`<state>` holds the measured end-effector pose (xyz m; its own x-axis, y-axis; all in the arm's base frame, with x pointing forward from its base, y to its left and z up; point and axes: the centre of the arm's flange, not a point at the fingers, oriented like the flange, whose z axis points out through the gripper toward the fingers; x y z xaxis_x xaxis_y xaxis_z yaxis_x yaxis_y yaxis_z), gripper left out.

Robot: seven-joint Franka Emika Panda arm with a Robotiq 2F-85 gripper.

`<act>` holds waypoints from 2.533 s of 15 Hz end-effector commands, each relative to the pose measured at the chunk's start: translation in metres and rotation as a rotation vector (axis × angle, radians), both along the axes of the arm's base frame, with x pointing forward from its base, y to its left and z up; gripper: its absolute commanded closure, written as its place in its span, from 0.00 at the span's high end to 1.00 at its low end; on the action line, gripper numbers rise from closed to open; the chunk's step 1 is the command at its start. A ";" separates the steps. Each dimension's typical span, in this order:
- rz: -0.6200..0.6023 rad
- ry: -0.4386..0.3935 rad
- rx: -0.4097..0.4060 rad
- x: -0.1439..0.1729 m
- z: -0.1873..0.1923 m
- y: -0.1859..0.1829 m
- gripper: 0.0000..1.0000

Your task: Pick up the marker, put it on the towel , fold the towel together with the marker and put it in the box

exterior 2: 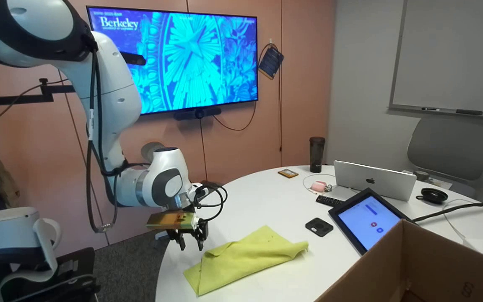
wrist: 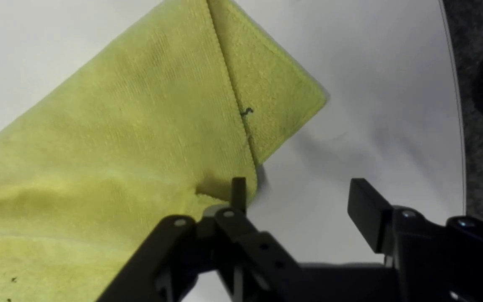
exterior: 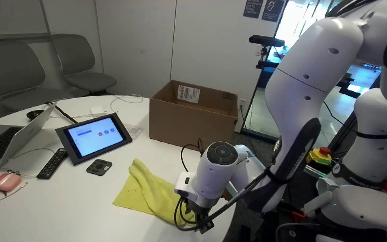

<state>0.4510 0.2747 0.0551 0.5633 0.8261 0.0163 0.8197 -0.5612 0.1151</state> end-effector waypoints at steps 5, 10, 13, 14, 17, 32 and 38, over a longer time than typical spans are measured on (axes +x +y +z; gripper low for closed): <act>0.386 0.129 -0.037 -0.003 -0.007 -0.036 1.00; 0.616 0.156 -0.128 -0.005 -0.021 -0.050 1.00; 0.661 0.134 -0.153 -0.007 -0.030 -0.055 1.00; 0.665 0.128 -0.151 -0.006 -0.032 -0.058 1.00; 0.644 0.109 -0.145 -0.004 -0.044 -0.067 1.00; 0.483 0.028 -0.113 0.006 -0.071 -0.087 0.42; 0.431 0.041 -0.120 0.008 -0.055 -0.098 0.08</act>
